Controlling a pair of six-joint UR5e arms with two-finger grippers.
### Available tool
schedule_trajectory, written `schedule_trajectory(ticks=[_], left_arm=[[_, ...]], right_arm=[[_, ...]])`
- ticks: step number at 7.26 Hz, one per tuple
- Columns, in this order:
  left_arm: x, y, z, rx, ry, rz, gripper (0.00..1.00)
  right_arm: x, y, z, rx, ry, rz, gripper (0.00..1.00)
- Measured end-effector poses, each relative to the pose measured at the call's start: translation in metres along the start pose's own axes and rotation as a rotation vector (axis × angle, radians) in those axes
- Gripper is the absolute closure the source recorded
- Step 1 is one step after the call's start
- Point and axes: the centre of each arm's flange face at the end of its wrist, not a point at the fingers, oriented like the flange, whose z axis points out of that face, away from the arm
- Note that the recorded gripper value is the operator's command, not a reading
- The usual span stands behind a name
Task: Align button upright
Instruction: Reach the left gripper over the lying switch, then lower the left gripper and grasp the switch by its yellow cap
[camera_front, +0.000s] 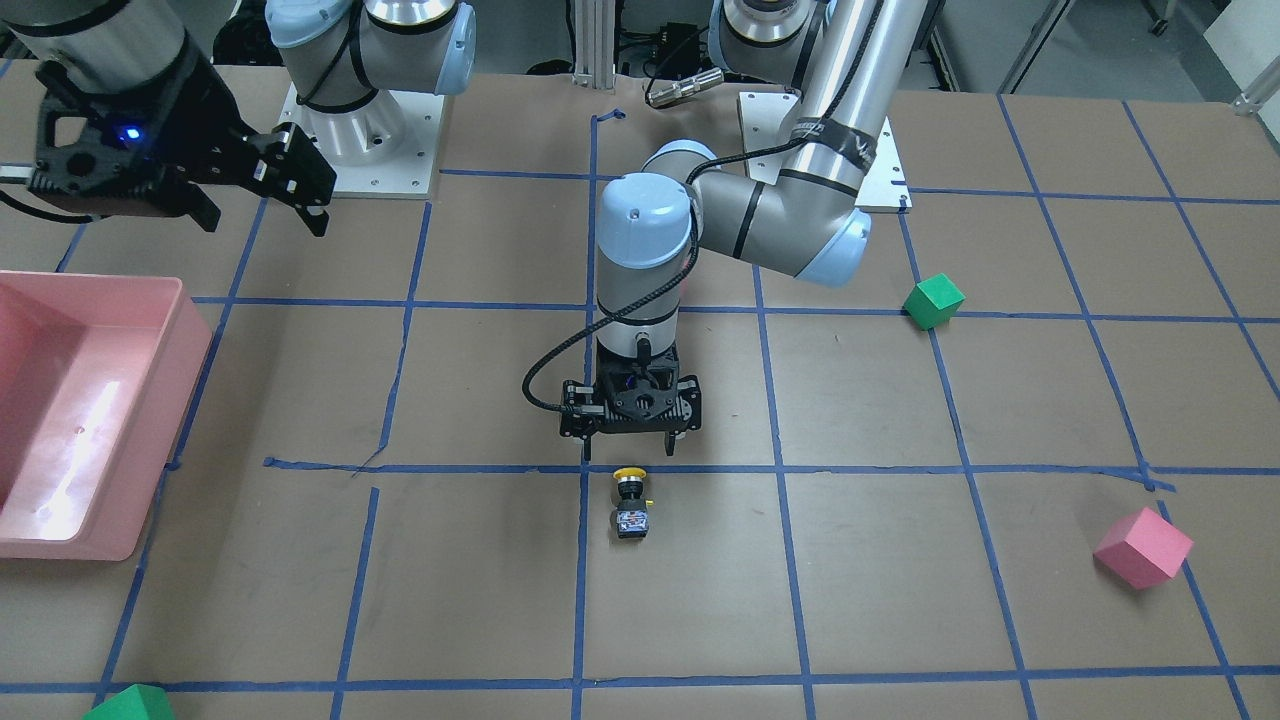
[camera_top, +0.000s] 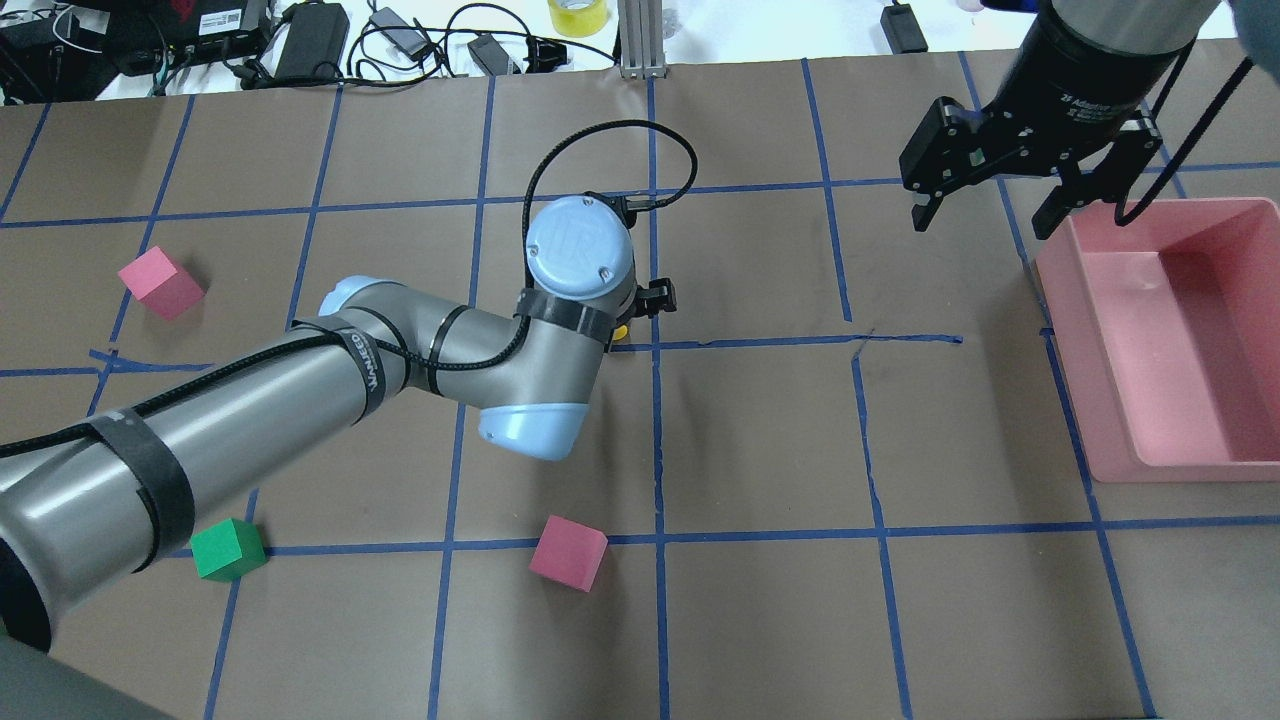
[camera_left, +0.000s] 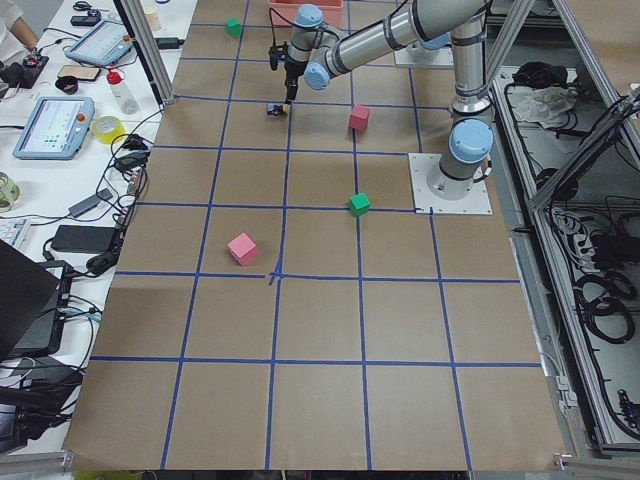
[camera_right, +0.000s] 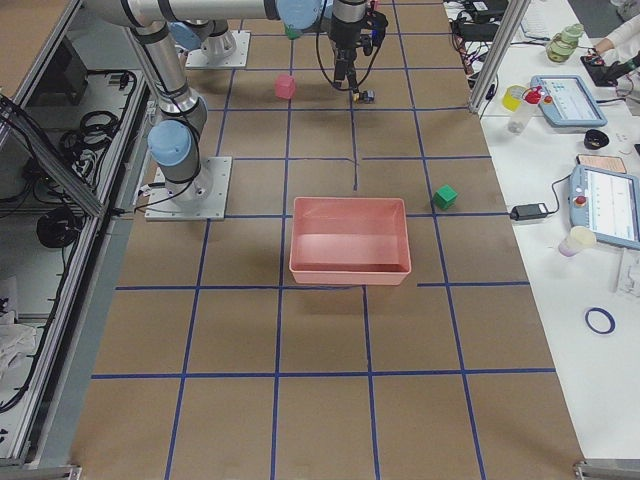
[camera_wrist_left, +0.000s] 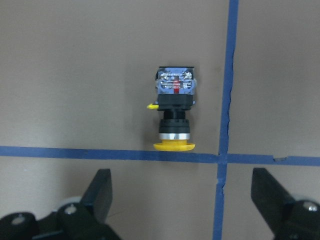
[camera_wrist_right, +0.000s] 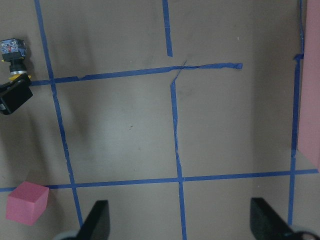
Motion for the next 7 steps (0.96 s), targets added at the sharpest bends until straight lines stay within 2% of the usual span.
schedule_trajectory(ticks=[3,4,5,7], left_arm=[[-0.021,0.085,-0.003,0.250,0.057,0.047,0.00],[-0.021,0.102,-0.010,0.322,0.085,0.072,0.05],[-0.023,0.115,-0.013,0.357,0.099,0.088,0.05],[-0.023,0.124,-0.004,0.365,0.106,0.056,0.05]], right_arm=[[0.004,-0.007,0.016,-0.044,-0.009,0.011,0.00],[0.005,-0.009,0.021,-0.056,-0.011,0.012,0.00],[0.004,-0.011,0.025,-0.065,-0.013,0.013,0.00],[-0.001,-0.011,0.031,-0.077,-0.011,0.009,0.00]])
